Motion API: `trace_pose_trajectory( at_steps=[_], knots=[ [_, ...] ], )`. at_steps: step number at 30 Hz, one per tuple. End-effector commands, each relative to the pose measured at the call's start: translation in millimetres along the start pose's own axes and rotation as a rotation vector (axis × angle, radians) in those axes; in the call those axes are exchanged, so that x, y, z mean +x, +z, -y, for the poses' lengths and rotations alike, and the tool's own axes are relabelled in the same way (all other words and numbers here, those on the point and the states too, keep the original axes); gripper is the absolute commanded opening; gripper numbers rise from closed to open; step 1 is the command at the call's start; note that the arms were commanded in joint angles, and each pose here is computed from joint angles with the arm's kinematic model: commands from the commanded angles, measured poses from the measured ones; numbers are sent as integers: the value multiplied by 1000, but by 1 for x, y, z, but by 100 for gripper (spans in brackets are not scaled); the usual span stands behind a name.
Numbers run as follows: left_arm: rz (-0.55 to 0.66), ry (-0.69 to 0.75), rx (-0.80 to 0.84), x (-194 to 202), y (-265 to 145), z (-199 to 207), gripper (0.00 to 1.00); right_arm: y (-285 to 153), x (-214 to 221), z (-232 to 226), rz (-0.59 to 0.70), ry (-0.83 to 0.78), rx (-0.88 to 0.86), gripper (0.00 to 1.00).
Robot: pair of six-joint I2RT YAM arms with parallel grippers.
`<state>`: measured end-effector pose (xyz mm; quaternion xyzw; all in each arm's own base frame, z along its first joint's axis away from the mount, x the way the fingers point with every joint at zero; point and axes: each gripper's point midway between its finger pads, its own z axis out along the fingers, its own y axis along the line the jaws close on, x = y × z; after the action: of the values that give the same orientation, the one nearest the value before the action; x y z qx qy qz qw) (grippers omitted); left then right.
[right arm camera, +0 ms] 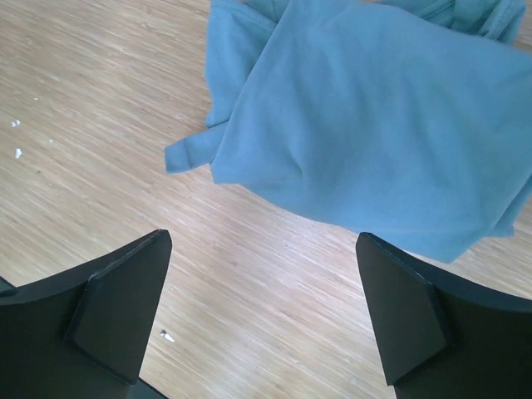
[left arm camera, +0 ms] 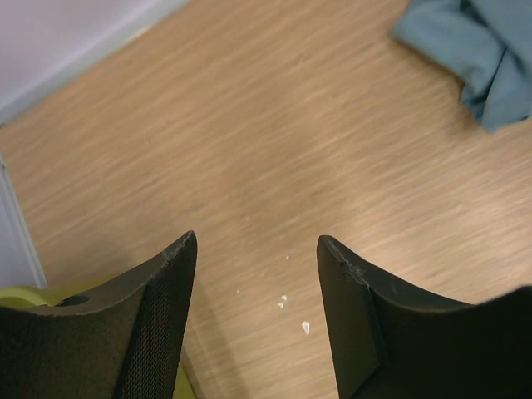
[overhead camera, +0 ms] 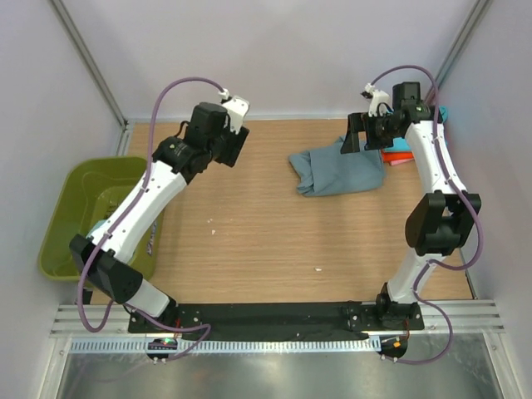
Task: Fold and stack the t-shirts
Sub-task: Move the tshirt to the center of the board, then flatten the tshirt out
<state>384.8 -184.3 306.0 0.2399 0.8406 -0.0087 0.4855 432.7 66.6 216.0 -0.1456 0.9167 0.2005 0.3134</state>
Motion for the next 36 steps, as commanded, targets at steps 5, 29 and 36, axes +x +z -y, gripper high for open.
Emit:
trace_pose_trajectory(
  at_steps=[5,29,36],
  knots=[
    [-32,-66,-56,21,-6,-13,62,20,-14,15,-9,-47,-34,99],
    [-57,-171,-103,30,10,-40,64,217,-25,-48,-126,-389,-51,76],
    [-47,-183,-101,24,14,-42,64,233,0,-33,-210,-402,39,72]
  ],
)
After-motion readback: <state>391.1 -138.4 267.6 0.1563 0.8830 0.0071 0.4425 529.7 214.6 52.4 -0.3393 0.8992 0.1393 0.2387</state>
